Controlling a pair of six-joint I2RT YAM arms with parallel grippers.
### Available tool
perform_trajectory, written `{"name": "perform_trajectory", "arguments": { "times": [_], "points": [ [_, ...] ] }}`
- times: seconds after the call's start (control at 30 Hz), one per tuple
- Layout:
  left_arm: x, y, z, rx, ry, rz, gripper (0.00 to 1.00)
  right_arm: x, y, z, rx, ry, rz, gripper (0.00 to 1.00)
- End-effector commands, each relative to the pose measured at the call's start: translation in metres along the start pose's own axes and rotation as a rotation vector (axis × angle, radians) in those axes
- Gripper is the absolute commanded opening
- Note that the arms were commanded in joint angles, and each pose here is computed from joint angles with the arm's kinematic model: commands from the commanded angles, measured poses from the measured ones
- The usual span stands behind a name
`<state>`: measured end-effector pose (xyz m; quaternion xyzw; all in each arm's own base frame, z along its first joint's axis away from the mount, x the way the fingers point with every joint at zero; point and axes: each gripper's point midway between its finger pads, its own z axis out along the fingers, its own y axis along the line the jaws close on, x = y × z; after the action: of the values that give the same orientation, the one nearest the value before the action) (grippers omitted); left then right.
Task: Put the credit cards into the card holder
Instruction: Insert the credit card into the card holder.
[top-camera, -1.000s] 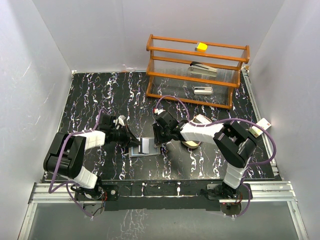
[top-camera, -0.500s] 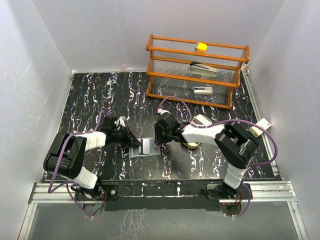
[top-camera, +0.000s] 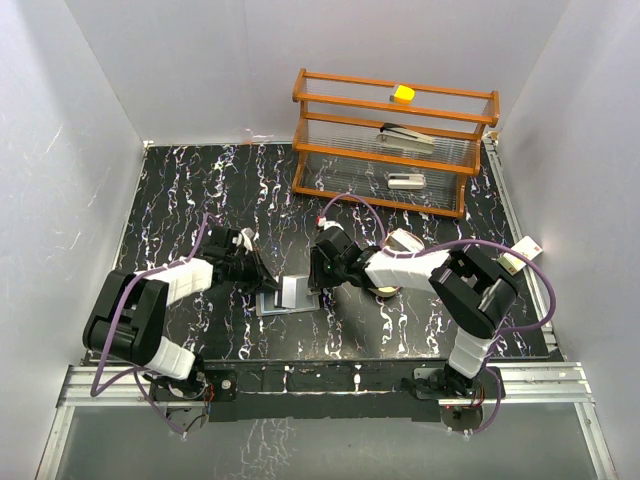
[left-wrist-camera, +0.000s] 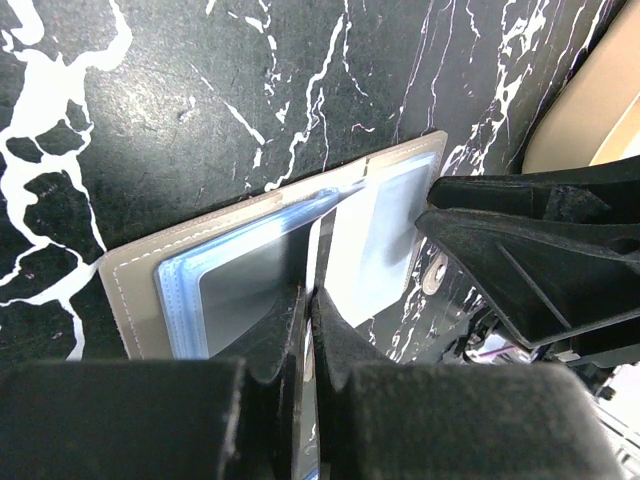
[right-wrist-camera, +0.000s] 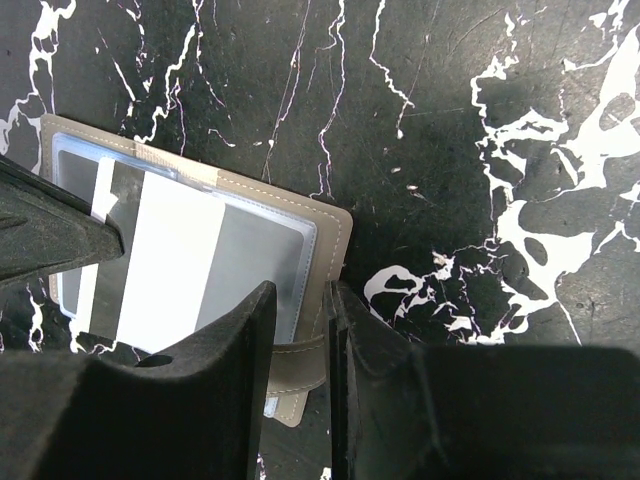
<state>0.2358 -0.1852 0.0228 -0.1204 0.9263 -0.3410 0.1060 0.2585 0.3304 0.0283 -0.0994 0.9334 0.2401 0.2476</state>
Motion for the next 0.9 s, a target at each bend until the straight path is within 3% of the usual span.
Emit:
{"name": "perform_trajectory", "arguments": {
  "times": [0.0,0.77,0.87],
  "points": [
    [-0.004,0.019,-0.004,-0.112,-0.067,0.055,0.0,0.017,0.0,-0.001,-0.006,0.036,0.032,0.24],
    [0.009,-0.01,0.005,0.089,-0.096,0.003,0.0,0.012,0.01,-0.016,-0.066,-0.039,0.178,0.23],
    [0.011,-0.007,0.001,0.046,-0.067,0.014,0.18,0.01,0.009,-0.018,-0.064,-0.043,0.169,0.24]
  ]
}}
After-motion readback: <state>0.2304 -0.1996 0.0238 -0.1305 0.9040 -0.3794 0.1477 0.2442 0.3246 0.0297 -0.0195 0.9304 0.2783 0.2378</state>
